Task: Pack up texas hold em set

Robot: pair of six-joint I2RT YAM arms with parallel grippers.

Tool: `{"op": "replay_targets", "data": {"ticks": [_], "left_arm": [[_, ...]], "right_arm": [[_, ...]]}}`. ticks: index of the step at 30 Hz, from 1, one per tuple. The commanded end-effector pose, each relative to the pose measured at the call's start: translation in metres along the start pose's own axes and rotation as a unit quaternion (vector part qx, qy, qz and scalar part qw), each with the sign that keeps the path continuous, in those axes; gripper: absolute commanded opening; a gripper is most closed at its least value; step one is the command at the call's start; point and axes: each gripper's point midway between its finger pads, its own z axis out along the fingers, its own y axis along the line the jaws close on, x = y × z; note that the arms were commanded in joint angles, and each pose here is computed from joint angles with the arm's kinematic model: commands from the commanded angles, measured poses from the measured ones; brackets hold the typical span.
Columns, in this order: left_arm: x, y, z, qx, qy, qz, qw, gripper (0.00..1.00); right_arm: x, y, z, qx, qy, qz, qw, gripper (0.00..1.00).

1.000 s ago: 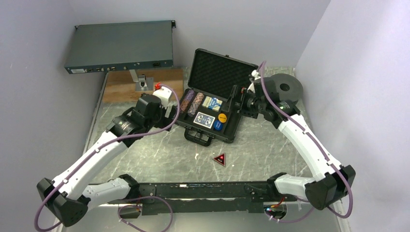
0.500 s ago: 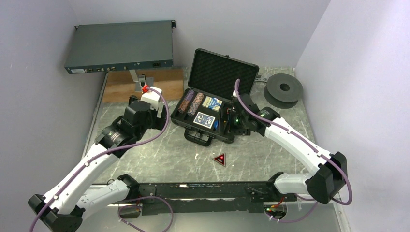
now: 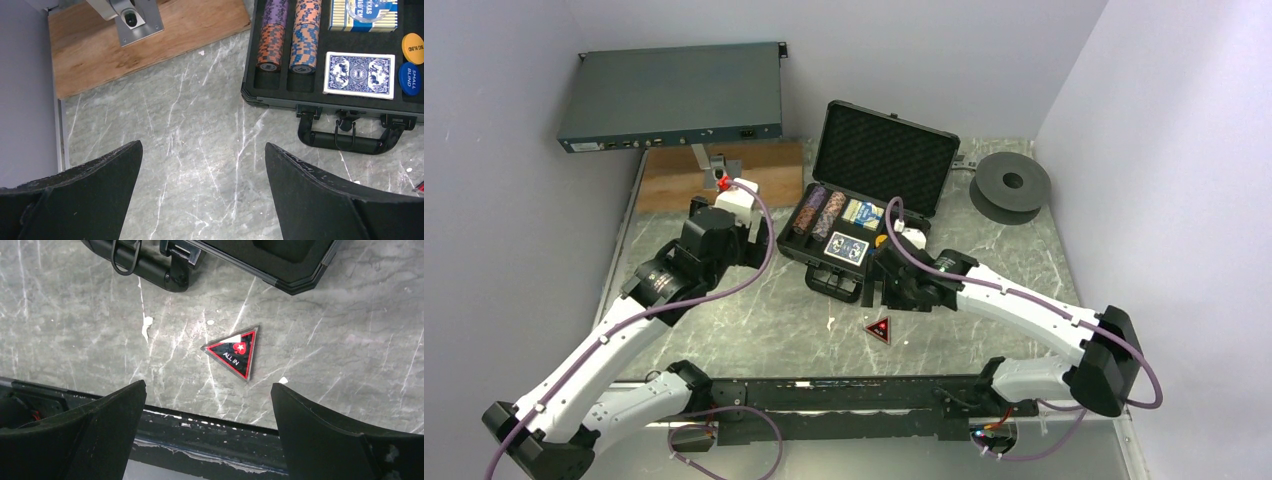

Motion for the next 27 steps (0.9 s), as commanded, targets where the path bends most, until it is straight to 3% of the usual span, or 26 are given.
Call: {"op": "replay_targets", "data": {"ticks": [1, 27], "left_arm": [[-0.009, 0.008, -0.005, -0.014, -0.022, -0.007, 1.000, 0.98], [-0.008, 0.011, -0.006, -0.020, -0.022, -0.005, 1.000, 0.98]], "right_arm": [[0.000, -0.007, 0.005, 0.036, -0.031, 0.040, 0.998, 1.00], [0.051, -0.009, 0.067, 0.069, 0.028, 0.004, 0.997, 0.95]]}}
